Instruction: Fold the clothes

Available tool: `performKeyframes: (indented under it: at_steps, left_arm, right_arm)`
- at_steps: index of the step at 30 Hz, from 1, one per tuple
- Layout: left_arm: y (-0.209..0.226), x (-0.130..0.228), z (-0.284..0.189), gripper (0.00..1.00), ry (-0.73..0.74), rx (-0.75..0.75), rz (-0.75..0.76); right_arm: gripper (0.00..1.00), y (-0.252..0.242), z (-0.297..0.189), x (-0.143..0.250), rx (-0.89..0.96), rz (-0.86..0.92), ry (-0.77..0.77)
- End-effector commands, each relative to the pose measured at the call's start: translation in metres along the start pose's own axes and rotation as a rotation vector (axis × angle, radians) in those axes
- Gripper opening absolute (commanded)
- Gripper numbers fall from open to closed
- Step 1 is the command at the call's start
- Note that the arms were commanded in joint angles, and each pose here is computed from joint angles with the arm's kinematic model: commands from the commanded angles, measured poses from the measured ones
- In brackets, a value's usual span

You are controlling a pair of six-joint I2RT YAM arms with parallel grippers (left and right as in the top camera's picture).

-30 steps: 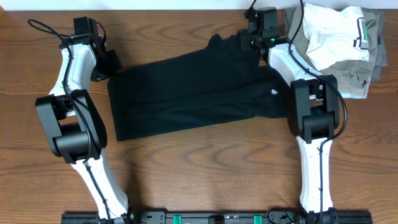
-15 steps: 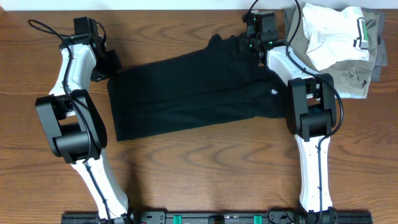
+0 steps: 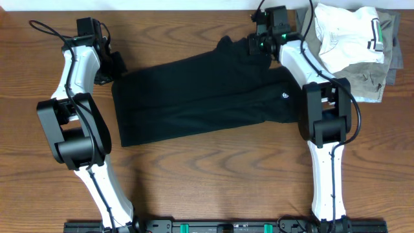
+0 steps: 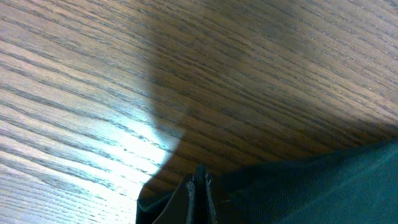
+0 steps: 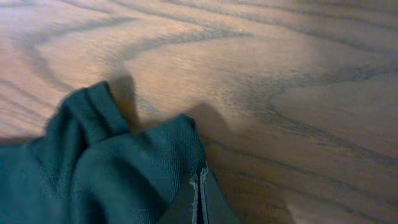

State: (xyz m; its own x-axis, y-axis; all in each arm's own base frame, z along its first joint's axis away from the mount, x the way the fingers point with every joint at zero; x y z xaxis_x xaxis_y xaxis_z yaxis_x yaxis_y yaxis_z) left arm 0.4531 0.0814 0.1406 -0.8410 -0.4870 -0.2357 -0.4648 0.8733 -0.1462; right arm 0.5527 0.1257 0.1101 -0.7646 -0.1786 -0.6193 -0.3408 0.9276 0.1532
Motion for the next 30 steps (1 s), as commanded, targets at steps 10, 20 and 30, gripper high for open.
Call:
performKeyframes:
  at_steps: [10, 20, 30]
  left_arm:
    - [0.000, -0.001, -0.007, 0.06, -0.016, -0.004, 0.004]
    - [0.000, -0.002, -0.007, 0.06, -0.017, -0.004, 0.004]
    - [0.000, -0.002, -0.007, 0.06, -0.021, -0.003, 0.006]
  right_arm:
    - [0.01, 0.027, -0.072, -0.043, -0.034, -0.050, -0.003]
    - [0.01, 0.043, -0.105, -0.007, -0.109, 0.017, 0.288]
    - [0.20, 0.052, -0.076, 0.054, -0.093, 0.020, 0.538]
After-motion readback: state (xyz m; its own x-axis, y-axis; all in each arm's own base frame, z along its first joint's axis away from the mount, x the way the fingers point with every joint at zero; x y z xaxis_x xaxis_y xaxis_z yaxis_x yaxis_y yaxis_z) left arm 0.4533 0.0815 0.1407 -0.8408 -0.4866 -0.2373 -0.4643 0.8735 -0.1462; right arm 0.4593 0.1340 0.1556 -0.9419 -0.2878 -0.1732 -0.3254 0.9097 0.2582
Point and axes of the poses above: each gripper's point midway between its finger pads, its own z axis out along the fingers, its own y axis along the line the jaws close on, x = y × z, the point moved 10 cm from there along -z, back along the fingers, and after that the axes turned 6 degrees about -z, right-handed, at the moved point
